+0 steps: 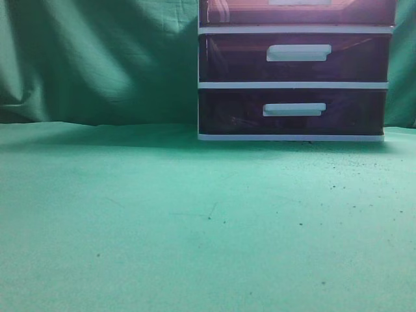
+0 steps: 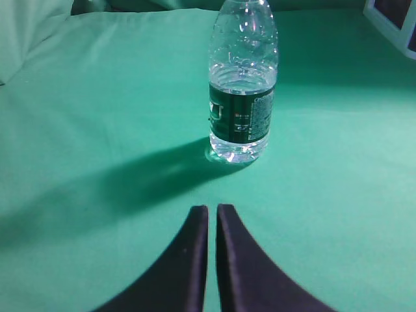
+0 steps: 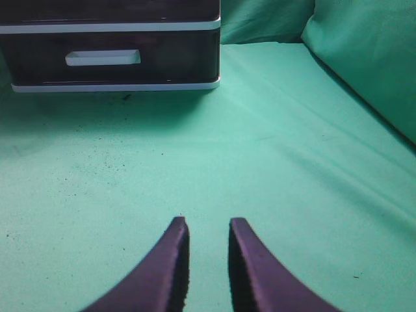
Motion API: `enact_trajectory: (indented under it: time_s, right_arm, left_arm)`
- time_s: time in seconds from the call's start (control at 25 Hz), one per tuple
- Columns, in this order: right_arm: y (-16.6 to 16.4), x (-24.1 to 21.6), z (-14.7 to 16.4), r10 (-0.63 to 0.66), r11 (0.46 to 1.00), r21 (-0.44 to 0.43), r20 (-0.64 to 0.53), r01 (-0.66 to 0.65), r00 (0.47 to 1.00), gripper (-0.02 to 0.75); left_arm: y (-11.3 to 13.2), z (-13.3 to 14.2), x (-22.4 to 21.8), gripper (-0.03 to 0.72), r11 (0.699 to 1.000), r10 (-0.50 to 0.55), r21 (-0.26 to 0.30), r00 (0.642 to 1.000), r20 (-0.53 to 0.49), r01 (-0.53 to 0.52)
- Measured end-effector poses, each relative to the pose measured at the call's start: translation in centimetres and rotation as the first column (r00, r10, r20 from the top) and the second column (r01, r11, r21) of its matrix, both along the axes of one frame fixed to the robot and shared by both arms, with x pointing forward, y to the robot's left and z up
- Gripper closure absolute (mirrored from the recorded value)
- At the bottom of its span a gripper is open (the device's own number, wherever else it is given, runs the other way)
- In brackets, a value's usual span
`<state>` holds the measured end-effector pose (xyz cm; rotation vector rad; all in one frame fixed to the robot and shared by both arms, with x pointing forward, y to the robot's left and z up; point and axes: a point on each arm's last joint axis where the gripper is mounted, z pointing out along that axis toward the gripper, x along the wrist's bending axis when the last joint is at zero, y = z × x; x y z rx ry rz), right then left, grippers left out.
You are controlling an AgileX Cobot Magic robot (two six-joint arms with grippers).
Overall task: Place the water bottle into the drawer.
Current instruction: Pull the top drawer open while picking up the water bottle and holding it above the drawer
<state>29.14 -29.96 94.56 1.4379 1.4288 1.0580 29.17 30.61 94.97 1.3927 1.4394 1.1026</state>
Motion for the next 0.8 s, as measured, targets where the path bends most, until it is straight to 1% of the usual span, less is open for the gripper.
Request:
enact_trajectory:
  time_s: [0.72, 0.8]
  right_arm:
    - [0.0, 0.0, 0.0, 0.0, 1.0, 0.0, 0.0, 0.0, 1.0, 0.567]
    - [0.0, 0.0, 0.0, 0.0, 1.0, 0.0, 0.0, 0.0, 1.0, 0.567]
  left_arm:
    - [0.0, 0.0, 0.0, 0.688, 1.0, 0.0, 0.0, 1.0, 0.0, 0.0]
    - [0.07, 0.04, 0.01, 0.688, 1.0, 0.001, 0.024, 1.0, 0.003, -0.002]
